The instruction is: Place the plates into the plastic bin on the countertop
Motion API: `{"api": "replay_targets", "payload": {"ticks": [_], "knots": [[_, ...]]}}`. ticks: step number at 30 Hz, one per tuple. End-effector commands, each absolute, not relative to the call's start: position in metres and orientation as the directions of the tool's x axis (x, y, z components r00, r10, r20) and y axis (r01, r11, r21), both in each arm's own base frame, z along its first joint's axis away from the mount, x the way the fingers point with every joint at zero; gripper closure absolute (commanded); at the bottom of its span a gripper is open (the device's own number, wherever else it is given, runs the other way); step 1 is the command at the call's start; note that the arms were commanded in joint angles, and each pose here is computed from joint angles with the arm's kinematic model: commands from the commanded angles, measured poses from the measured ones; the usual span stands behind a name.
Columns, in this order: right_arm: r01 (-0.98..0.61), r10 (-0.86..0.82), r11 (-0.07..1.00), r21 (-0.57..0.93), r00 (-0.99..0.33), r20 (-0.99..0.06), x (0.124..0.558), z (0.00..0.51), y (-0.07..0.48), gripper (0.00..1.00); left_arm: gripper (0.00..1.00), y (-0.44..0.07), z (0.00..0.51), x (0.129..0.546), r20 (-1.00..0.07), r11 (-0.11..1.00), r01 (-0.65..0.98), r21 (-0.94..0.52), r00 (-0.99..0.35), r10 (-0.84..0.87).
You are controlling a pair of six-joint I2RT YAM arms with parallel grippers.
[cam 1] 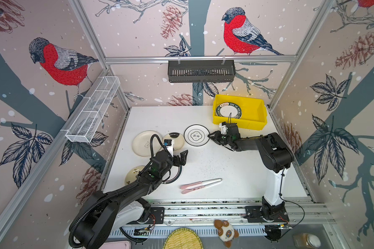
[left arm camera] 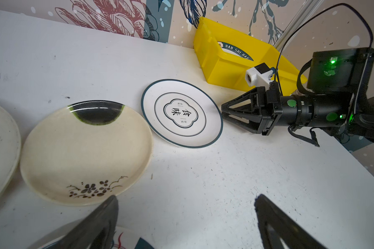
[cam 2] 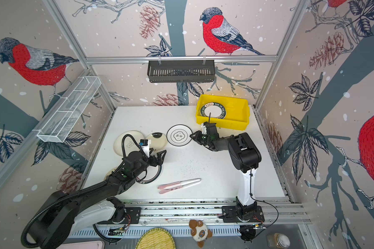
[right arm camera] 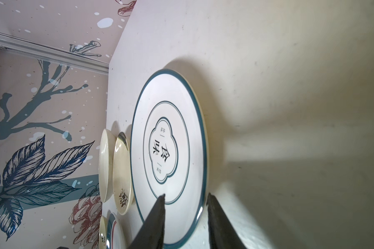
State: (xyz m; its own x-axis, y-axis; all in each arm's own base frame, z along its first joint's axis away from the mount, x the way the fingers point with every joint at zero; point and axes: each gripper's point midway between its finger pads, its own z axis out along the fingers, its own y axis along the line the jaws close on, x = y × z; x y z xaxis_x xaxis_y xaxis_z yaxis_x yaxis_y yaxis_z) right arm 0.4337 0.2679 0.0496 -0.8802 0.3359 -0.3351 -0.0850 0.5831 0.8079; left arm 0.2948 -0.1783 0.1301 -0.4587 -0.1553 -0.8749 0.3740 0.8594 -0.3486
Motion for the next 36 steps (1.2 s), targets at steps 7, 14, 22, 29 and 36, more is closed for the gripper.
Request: {"api": "replay_targets", "payload": {"ticks": [7, 14, 22, 29, 36], "knots": [[-0.053, 0.329, 0.642, 0.765, -0.882, -0.337, 0.444, 0.035, 0.268, 0.7, 0.02, -0.177, 0.141, 0.299, -0.894, 0.862, 0.377, -0.338, -0.415, -0.169], [-0.045, 0.319, 0.655, 0.754, -0.888, -0.331, 0.449, 0.027, 0.273, 0.73, 0.02, -0.177, 0.14, 0.3, -0.893, 0.863, 0.375, -0.338, -0.417, -0.169], [-0.009, 0.339, 0.661, 0.751, -0.888, -0.31, 0.454, 0.018, 0.27, 0.86, 0.02, -0.176, 0.139, 0.3, -0.893, 0.866, 0.37, -0.336, -0.418, -0.168], [-0.006, 0.35, 0.667, 0.745, -0.88, -0.32, 0.455, 0.024, 0.264, 0.95, 0.02, -0.176, 0.141, 0.3, -0.894, 0.864, 0.373, -0.339, -0.415, -0.172], [-0.014, 0.358, 0.678, 0.735, -0.867, -0.347, 0.448, 0.041, 0.249, 0.99, 0.02, -0.177, 0.139, 0.3, -0.892, 0.863, 0.373, -0.341, -0.42, -0.17]]}}
